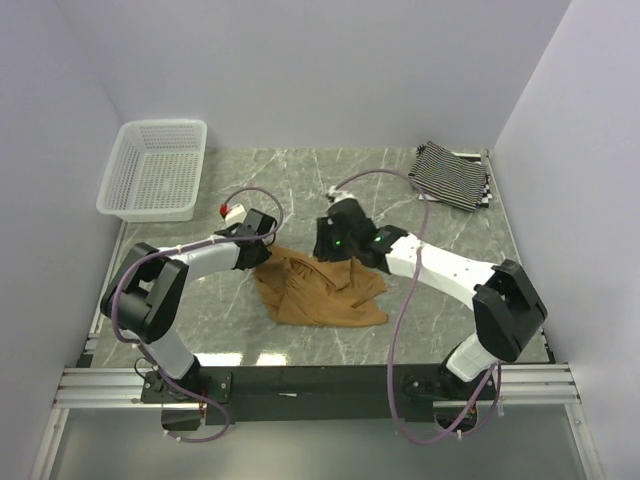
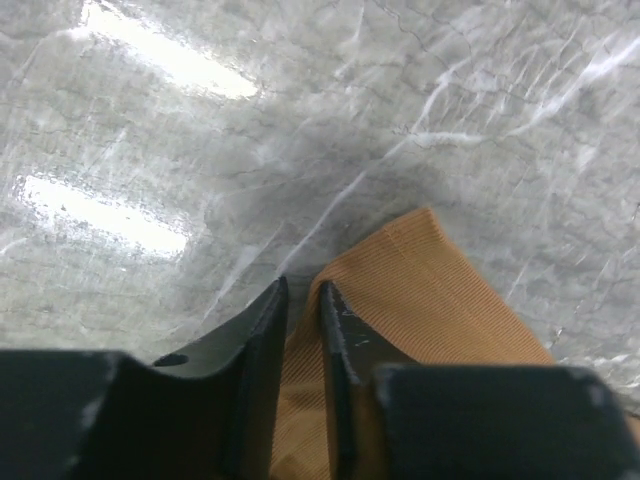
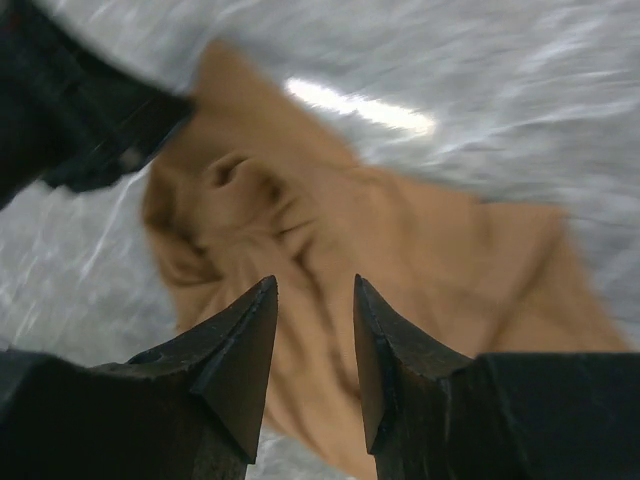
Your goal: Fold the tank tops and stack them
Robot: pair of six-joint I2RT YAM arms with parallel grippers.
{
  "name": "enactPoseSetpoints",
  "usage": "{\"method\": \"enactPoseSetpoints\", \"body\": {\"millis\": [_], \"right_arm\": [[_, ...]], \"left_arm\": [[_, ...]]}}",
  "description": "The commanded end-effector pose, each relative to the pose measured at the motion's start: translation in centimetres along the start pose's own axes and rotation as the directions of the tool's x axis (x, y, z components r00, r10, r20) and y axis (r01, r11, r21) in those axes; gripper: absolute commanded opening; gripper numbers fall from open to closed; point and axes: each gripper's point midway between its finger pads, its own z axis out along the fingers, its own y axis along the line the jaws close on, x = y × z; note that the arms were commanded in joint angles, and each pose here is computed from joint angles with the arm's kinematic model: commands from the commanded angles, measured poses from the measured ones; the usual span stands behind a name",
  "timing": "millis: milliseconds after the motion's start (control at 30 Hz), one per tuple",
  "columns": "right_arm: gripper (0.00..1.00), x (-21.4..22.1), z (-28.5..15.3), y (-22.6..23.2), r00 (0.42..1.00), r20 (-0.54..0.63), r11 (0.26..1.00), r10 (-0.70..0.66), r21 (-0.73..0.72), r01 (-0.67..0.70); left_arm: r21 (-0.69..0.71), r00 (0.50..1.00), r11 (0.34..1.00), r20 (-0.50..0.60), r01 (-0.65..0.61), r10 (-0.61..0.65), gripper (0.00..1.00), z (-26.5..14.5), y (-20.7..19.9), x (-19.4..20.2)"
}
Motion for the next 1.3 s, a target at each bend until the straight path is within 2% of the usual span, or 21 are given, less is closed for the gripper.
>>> {"method": "enactPoseSetpoints", "body": {"millis": [0,100,300,733,833,867,967,1067,1267], "right_arm": [[0.43,0.2,0.8,4.7,0.999,0.024,0.993,-0.037,-0.115,0.039],[0.44,1.0,2.6,6.2,0.998,0.017,0.991,-0.067,-0.116,0.068],[0.48,2.0,5.2,8.1,0.997,0.004,0.986,-0.072,-0.152,0.071],[0.51,2.9,8.9,9.5,0.999,-0.013,0.990,-0.049,-0.133,0.047],[0.40,3.5,9.5,9.0,0.998,-0.035,0.994,-0.043,-0.103,0.039],[0.28,3.5,9.5,8.4,0.998,-0.036,0.996,-0.042,-0.075,0.039],[0.00,2.6,8.7,6.6,0.999,-0.019,0.999,-0.032,-0.004,0.032],[0.00,0.5,6.2,4.7,1.000,0.024,0.999,-0.017,0.047,0.016],[0.00,-5.8,-1.6,0.4,0.982,0.187,0.992,0.038,0.113,-0.060]], "left_arm": [[-0.059,0.991,0.998,-0.137,-0.010,0.002,0.21,0.9,2.8,4.4],[-0.056,0.990,0.998,-0.140,-0.002,-0.006,0.15,0.9,3.0,4.5],[-0.046,0.990,0.999,-0.137,0.013,-0.019,0.08,0.9,3.0,3.8],[-0.032,0.989,0.999,-0.146,0.016,-0.021,0.01,1.6,3.1,3.1],[-0.029,0.988,0.999,-0.155,0.019,-0.023,0.01,1.9,3.0,3.1],[-0.024,0.987,0.999,-0.156,0.022,-0.025,0.00,2.0,2.9,3.1],[-0.019,0.986,0.999,-0.165,0.031,-0.034,0.01,2.1,3.0,3.1],[-0.015,0.984,0.998,-0.169,0.054,-0.056,0.01,2.2,3.2,2.8],[0.001,0.982,0.991,-0.132,0.133,-0.132,0.01,1.2,4.0,0.4]]}}
